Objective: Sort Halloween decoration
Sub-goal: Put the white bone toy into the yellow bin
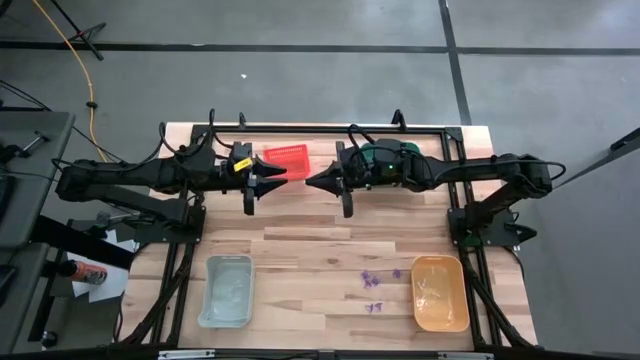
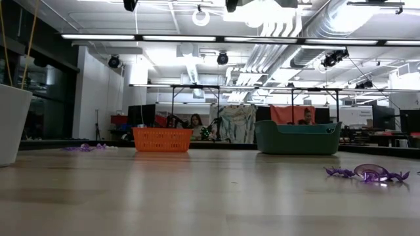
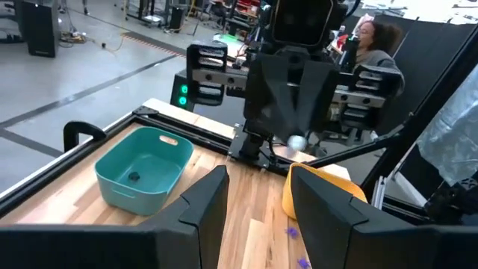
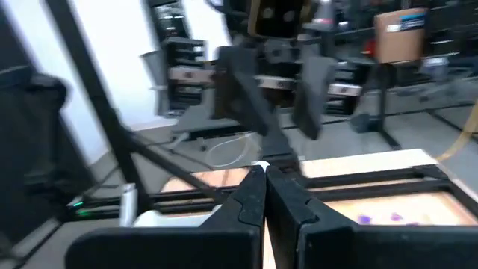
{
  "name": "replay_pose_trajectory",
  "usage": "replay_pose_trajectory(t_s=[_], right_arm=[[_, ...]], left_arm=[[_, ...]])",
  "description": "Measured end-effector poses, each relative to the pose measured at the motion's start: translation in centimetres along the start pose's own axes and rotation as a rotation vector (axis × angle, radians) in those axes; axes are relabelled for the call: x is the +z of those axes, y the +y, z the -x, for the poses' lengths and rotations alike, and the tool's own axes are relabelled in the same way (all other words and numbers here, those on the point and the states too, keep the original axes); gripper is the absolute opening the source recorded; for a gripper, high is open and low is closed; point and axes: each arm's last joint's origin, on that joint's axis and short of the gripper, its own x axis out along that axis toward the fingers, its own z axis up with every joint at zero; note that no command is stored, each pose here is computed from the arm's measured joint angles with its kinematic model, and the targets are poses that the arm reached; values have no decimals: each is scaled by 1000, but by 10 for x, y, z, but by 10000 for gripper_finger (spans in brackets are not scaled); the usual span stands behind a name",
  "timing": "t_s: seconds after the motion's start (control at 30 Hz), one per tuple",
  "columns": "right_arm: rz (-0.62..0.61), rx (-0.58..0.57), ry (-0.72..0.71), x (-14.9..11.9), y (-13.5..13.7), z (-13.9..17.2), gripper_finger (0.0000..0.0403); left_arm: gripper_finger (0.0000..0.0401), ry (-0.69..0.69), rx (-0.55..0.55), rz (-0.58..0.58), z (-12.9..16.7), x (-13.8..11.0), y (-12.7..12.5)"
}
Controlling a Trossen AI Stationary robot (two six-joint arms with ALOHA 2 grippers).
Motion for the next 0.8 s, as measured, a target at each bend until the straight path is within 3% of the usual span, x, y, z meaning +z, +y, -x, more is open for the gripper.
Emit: replay_pose_trajectory(t_s=[0.13,0.3,0.57,0.8], right_arm=[[-78,114,61,2,6,8,0],[-248,218,301,-5,24,30,0],[-489,231,795,-38,81,66,0],[-676,197,1069,-93,146,87,0]], left_arm=[[136,1,0,-1,0,0,0],[136,4,2,-40,0,0,0],[136,0,19,-174,0,0,1],[136,-4,43,-230,0,0,1]])
